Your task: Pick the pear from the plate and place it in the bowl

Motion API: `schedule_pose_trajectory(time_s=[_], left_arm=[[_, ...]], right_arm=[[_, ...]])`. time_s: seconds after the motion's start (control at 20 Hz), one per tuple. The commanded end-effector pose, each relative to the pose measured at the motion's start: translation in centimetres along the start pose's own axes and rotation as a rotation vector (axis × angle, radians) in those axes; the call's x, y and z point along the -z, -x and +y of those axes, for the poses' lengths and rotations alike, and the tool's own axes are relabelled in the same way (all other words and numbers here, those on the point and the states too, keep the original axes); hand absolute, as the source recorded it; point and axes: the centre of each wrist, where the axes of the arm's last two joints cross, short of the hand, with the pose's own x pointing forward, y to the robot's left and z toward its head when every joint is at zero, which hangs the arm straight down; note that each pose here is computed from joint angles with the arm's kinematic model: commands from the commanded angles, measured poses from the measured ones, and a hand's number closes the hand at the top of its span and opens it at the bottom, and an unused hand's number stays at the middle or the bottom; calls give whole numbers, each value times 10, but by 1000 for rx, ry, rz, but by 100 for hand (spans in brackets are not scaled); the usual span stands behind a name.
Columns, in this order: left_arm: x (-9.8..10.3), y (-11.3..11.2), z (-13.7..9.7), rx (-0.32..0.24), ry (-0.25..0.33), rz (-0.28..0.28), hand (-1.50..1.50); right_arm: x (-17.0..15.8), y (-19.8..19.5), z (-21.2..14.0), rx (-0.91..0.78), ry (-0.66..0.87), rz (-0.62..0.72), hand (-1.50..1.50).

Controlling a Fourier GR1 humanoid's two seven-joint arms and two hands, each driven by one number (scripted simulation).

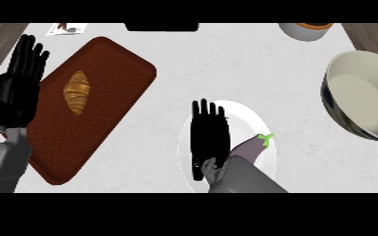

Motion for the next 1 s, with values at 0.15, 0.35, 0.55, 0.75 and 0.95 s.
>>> schedule_pose_trajectory(time_s=[0.15,0.35,0.55,0.75,0.95], left_arm=[[-6,-10,5,1,-7,-2,0],[-10,-2,-6,-19,-12,-6,0],[-4,-6,-3,-1,-17,2,0],[3,-25,-6,3,0,-19,0],[2,-14,12,-2,-17,3,0]], right_arm=[[13,5,12,-4,-20,157,-150],[22,14,12,-18,-60,191,-150],[25,19,13,-19,-49,212,-150],[35,34,14,-30,43,127,150],[20,25,34,-48,85,104,150]])
